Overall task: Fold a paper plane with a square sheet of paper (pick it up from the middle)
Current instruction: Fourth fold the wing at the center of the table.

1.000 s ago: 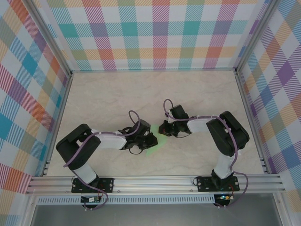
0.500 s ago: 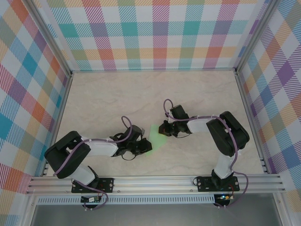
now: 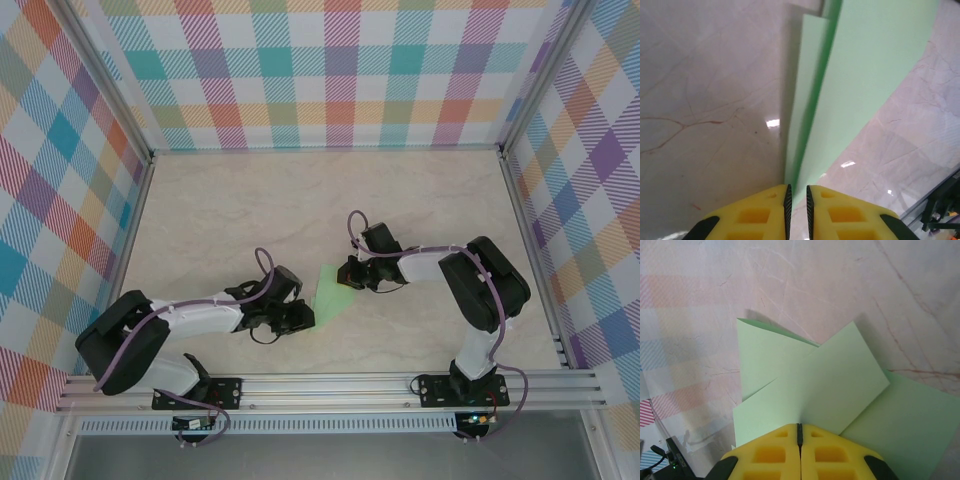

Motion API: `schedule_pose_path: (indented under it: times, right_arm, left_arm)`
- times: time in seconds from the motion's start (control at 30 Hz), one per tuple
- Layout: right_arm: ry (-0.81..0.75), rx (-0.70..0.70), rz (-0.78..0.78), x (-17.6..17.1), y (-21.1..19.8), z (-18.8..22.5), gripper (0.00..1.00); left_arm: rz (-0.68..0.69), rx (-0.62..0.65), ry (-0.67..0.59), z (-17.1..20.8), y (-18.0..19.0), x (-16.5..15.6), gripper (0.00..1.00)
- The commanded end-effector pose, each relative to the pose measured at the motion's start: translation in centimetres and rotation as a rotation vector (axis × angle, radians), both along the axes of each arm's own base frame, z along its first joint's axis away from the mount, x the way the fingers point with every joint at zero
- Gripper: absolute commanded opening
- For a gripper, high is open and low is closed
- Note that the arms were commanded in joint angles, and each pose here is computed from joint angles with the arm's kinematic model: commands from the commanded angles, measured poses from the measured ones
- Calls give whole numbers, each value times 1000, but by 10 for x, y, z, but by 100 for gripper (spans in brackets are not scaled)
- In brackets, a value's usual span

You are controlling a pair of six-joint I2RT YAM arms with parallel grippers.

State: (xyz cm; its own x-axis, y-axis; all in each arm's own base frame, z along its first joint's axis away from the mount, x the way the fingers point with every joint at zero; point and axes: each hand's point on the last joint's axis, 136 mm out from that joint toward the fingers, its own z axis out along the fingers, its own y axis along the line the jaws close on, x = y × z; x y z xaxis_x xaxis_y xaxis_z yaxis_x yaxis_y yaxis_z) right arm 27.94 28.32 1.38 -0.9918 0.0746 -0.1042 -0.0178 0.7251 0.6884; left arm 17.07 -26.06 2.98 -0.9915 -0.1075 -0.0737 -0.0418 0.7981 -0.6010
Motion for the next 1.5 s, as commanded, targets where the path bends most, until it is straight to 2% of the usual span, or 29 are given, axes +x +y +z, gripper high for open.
schedule_pose_path:
  times: [0.0, 0.13, 0.3, 0.43, 0.6, 0.7, 0.87, 1.1, 1.33, 1.47]
  right_arm:
    - [123, -160, -47, -24, -30, -44, 6]
    - [124, -166, -48, -24, -31, -45, 6]
    - [137, -162, -50, -26, -31, -49, 6]
    - [141, -161, -52, -27, -31, -51, 6]
    - [146, -165, -50, -29, -32, -52, 6]
    - [147, -164, -49, -29, -32, -52, 6]
    - [151, -170, -52, -30, -33, -54, 6]
    - [150, -167, -46, -30, -32, -52, 6]
    - [82, -142, 57, -23, -17, -32, 8]
    - [13, -104, 122, -13, -3, -2, 14]
  left_arm:
    - [17, -60, -84, 36, -12, 17, 18]
    - [14, -108, -115, 51, -25, 26, 20]
    - [-3, -106, -26, 26, -32, 20, 21]
    - [2, -46, 55, -4, -23, 8, 21]
    - [-32, -1, 122, -21, -11, -14, 22]
    - [-35, 77, 141, -27, 7, -24, 22]
    - [-75, 84, 157, -26, 18, -40, 22]
    - [-113, 28, 88, -1, 12, -37, 22]
    - [2, 92, -44, 25, 26, -6, 22]
    - [54, 109, -77, 31, 32, 9, 23]
